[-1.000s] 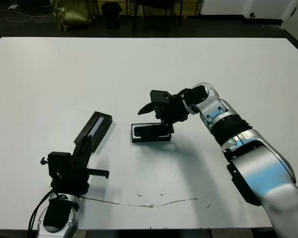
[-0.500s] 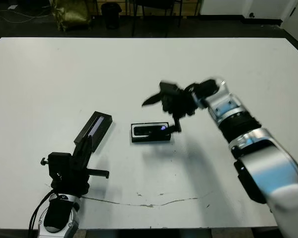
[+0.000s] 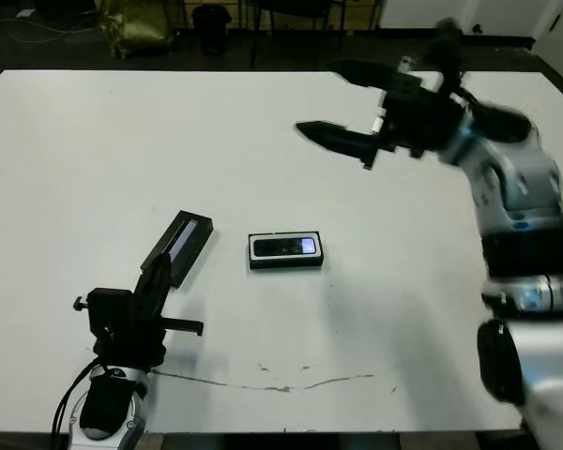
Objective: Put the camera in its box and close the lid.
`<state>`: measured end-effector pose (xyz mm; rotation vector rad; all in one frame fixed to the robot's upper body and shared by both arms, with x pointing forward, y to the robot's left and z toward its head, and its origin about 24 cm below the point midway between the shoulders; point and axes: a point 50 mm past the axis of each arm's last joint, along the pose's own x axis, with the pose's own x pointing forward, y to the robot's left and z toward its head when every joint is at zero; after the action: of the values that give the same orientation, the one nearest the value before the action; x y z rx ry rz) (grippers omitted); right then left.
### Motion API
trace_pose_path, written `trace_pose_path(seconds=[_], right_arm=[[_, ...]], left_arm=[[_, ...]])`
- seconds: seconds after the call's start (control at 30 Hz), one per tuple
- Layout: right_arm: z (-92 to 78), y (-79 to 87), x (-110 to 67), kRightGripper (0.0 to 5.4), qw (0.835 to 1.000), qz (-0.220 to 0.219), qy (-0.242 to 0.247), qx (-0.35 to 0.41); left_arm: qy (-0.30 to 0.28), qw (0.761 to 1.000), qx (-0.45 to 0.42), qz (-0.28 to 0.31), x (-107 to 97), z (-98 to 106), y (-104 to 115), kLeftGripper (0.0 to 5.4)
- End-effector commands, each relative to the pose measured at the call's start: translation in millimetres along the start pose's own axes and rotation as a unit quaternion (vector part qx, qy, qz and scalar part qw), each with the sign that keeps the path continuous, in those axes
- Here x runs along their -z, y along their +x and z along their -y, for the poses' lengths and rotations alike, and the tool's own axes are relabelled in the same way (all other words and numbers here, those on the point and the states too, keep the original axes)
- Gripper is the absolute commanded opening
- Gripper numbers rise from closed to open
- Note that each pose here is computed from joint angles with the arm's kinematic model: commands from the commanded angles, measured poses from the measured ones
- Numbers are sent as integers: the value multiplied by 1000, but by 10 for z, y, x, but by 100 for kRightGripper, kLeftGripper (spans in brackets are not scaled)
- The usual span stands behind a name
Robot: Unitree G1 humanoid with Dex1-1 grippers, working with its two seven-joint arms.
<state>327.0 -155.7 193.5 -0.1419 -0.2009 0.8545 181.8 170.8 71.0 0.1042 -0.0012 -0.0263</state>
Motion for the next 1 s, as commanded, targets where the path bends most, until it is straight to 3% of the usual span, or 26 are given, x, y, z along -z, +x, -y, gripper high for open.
trace_pose_path(seconds=[0.03,0.2,0.3,0.47,0.57,0.67,1.0], right_arm=[[-91,-317,181,364,997,-5,-6,82],[-439,-714,505,251,989,-43,5,140],[-630,-857,673,180,981,-54,33,182],[-943,-947,936,67,966,-23,100,238],[-1124,-970,1070,2,958,-35,113,259],[-1210,-966,1094,2,955,-48,100,276],[-1228,-921,1026,2,939,-39,107,324]], left_arm=[[7,1000,-6,-1,27,-93,-23,0],[17,999,-18,21,-13,-192,-4,0],[22,999,-21,31,-40,-224,9,0],[34,999,-11,39,-89,-263,24,0],[32,999,-9,43,-119,-271,25,0],[32,998,-9,46,-145,-270,17,0],[32,999,12,26,-170,-222,6,0]])
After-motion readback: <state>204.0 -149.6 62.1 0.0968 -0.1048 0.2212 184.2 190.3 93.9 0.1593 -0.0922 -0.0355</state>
